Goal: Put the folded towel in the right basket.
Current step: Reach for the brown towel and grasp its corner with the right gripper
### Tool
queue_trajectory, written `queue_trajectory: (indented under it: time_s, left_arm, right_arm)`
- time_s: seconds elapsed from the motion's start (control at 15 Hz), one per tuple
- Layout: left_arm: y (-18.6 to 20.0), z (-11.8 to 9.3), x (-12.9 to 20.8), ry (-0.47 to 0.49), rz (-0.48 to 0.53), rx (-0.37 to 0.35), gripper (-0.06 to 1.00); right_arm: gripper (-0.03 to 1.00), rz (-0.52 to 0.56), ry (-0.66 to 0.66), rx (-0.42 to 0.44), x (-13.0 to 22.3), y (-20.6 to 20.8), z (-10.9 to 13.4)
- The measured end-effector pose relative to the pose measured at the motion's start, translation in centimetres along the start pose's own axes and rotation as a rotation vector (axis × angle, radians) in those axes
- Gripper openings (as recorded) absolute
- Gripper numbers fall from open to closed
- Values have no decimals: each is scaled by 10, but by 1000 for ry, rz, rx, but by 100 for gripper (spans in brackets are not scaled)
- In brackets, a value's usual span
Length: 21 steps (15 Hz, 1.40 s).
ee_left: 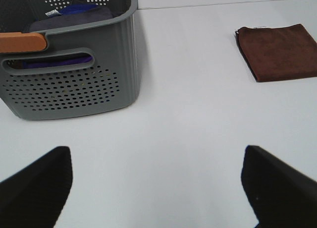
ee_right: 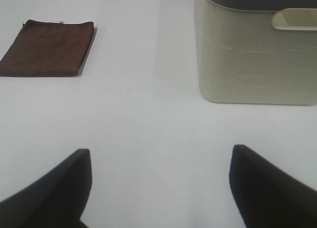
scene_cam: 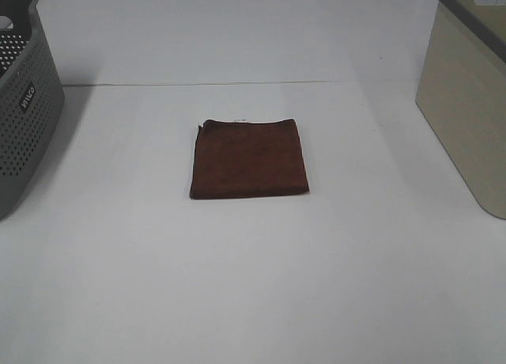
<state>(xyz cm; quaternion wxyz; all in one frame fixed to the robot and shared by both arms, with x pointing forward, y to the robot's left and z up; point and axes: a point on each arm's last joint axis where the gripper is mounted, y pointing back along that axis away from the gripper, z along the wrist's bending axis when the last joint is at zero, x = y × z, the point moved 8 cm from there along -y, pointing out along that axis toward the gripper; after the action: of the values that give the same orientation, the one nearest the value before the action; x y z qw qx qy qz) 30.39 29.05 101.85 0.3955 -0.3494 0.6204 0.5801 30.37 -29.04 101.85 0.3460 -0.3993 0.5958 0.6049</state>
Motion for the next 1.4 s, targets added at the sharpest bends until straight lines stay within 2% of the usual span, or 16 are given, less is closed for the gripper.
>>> queue_trajectory:
  time_s: [1.4]
  left_arm:
    - [0, 0, 0, 0, 0, 0, 88]
  right_arm:
    - [73, 0, 0, 0, 0, 0, 0]
